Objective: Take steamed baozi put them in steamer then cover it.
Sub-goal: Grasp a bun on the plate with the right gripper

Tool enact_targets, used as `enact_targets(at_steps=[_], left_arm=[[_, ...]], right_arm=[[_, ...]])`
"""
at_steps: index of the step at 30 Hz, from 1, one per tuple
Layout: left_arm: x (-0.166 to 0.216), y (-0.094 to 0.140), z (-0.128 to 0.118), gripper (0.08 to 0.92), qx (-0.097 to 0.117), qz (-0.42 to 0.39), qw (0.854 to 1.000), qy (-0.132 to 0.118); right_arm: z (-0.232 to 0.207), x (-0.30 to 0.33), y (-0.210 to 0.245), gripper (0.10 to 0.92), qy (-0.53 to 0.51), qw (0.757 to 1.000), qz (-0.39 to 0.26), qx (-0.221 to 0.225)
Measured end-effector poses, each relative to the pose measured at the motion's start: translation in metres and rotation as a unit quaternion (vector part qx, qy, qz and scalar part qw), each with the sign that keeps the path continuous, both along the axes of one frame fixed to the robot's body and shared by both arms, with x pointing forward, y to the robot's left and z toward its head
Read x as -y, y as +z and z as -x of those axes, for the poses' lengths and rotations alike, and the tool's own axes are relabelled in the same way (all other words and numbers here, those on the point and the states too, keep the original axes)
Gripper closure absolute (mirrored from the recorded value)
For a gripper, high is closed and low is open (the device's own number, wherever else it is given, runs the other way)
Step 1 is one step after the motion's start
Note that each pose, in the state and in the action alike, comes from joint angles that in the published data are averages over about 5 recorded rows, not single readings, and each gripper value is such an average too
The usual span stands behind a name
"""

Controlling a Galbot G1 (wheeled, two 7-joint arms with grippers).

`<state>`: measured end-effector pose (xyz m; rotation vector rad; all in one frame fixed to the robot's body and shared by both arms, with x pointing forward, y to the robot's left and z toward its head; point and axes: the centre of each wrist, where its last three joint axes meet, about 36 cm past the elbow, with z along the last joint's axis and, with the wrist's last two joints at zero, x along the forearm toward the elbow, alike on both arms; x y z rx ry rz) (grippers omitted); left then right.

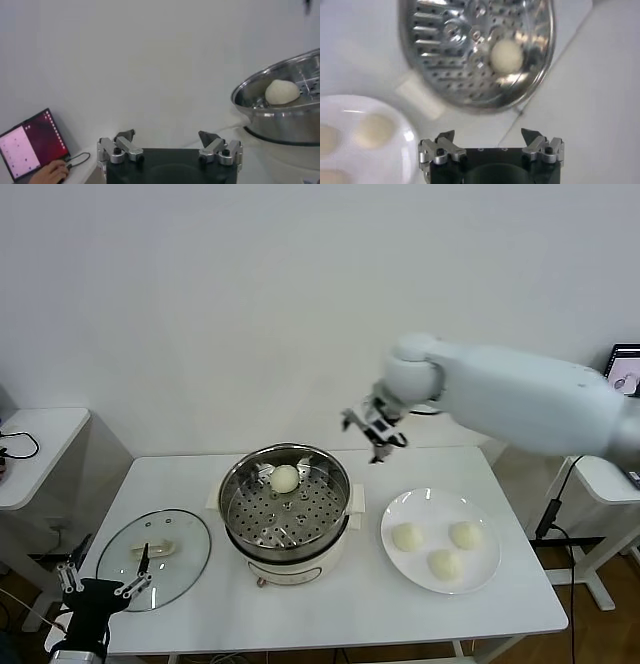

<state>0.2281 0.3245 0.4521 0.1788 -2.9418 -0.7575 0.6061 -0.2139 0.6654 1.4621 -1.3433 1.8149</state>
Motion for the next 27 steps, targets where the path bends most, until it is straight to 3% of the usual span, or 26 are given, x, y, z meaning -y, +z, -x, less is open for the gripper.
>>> enact_targets(at_steps=[13,27], left_arm=[[-0.001,0.001,-0.004,0.177,-0.002,-0.007,1.0,-0.002],[-0.006,0.0,-0.004,0.177,-0.005,-0.011,1.0,0.005]], right_arm=[[0.041,0.068,-0.093,0.2,-0.088,0.994,-0.015,-0.056],[0.028,0.062,-0.163,0.199,-0.113,0.99,-0.001,-0.082]])
